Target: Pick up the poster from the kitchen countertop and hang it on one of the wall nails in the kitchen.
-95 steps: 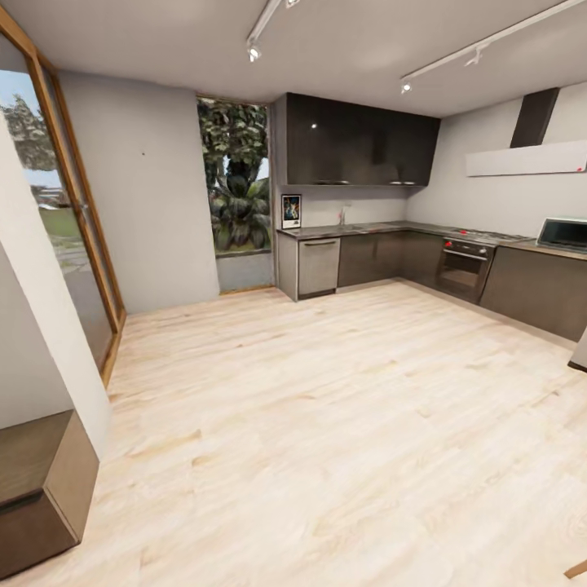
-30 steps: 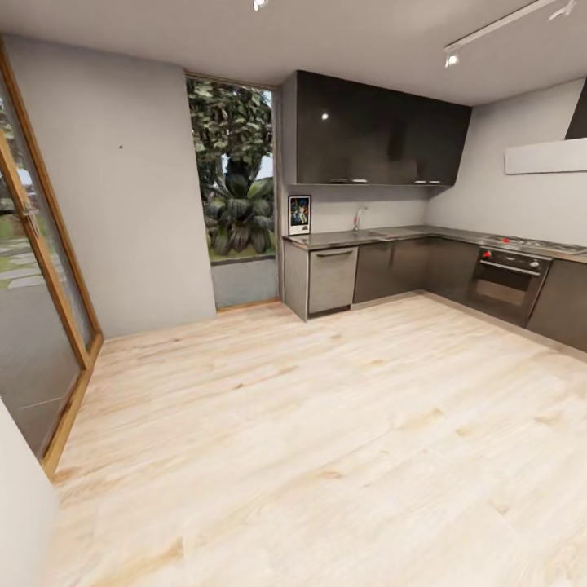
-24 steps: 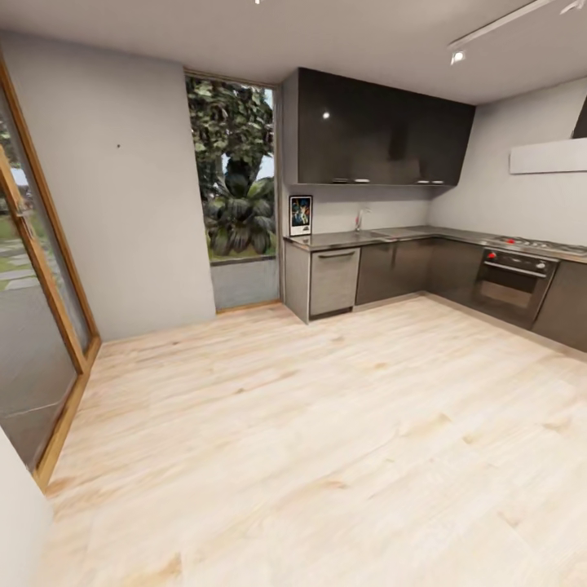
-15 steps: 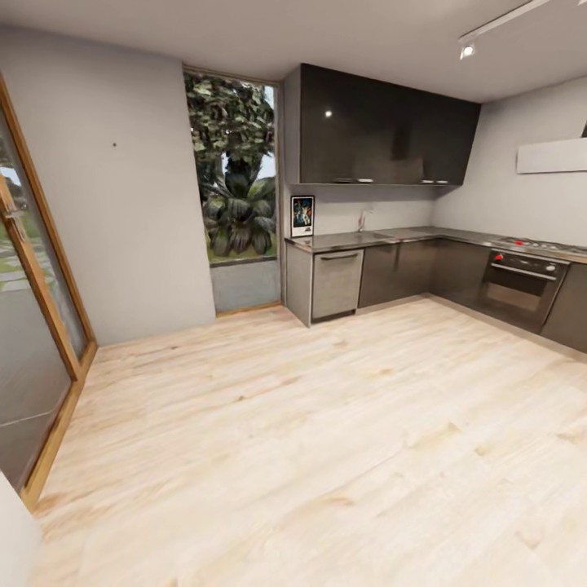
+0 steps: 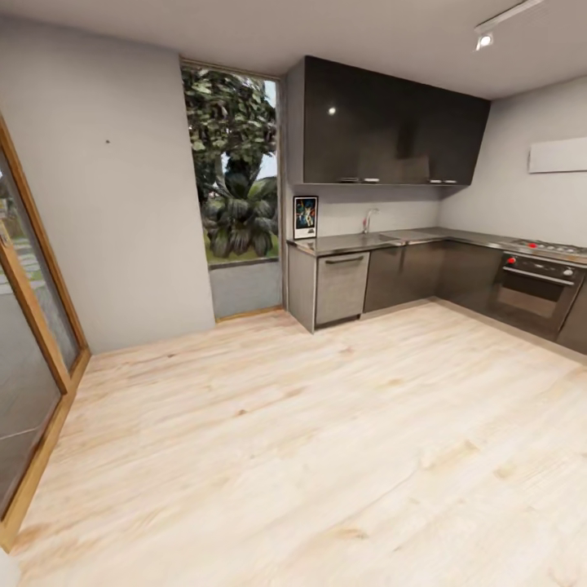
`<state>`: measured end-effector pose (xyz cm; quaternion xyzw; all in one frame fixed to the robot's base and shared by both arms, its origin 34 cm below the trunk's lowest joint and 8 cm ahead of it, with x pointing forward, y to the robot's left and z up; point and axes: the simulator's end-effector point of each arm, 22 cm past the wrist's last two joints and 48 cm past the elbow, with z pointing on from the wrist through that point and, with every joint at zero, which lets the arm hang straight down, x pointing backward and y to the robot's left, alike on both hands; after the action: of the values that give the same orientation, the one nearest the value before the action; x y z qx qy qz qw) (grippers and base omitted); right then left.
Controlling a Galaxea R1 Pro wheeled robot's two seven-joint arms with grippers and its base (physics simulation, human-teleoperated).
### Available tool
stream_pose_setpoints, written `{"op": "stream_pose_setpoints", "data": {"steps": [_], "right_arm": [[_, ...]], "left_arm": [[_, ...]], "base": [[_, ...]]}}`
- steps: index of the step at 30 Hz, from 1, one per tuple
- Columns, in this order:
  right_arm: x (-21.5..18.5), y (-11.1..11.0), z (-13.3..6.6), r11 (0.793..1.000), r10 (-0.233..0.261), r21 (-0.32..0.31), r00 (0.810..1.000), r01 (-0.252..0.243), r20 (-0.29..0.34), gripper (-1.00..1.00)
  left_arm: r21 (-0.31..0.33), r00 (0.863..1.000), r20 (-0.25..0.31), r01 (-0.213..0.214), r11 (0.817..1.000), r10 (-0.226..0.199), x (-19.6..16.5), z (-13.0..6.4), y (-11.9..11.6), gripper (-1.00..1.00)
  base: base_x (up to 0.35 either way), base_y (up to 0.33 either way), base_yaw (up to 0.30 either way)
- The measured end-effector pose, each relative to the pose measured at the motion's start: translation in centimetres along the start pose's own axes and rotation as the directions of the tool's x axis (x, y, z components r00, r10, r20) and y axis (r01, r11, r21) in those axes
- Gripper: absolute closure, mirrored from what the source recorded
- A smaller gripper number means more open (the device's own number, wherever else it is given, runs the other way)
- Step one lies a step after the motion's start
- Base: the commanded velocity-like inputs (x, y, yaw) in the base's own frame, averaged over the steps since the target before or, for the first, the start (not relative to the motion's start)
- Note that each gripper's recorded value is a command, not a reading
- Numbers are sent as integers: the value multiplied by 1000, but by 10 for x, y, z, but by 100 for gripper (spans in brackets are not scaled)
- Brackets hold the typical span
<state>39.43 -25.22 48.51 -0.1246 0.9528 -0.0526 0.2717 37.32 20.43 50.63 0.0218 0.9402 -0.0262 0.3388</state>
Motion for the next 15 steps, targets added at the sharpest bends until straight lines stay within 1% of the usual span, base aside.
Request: {"op": "stream_pose_setpoints", "data": {"steps": [15], "right_arm": [[0, 0, 0, 1000, 1, 1, 1000, -1, 0, -100]], "left_arm": [[0, 1000, 0, 0, 1000, 0, 0, 0, 0, -100]], "base": [[336, 78, 0]]}}
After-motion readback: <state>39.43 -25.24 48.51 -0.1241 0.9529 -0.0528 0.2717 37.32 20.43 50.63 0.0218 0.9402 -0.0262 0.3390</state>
